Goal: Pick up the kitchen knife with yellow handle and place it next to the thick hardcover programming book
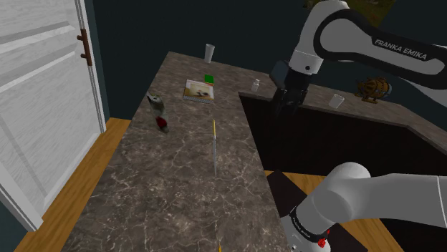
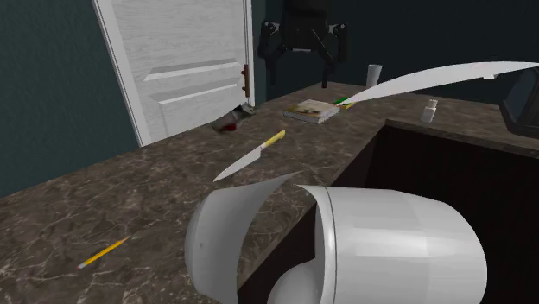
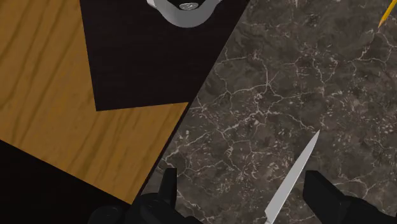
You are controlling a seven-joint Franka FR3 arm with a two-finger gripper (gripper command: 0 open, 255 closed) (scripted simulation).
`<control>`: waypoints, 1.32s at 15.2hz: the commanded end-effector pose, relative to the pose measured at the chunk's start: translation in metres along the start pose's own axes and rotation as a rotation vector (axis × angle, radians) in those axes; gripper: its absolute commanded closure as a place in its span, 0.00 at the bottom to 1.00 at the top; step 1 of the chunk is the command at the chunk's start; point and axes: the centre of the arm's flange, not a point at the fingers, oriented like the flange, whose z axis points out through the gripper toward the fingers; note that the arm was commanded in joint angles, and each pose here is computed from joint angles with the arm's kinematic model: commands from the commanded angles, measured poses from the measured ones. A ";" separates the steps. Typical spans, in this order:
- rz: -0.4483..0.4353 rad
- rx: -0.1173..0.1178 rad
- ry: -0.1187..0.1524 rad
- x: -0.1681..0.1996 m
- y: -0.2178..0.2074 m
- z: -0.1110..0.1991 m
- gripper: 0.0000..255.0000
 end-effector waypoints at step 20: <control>0.417 -0.008 0.110 0.132 -0.113 0.170 0.00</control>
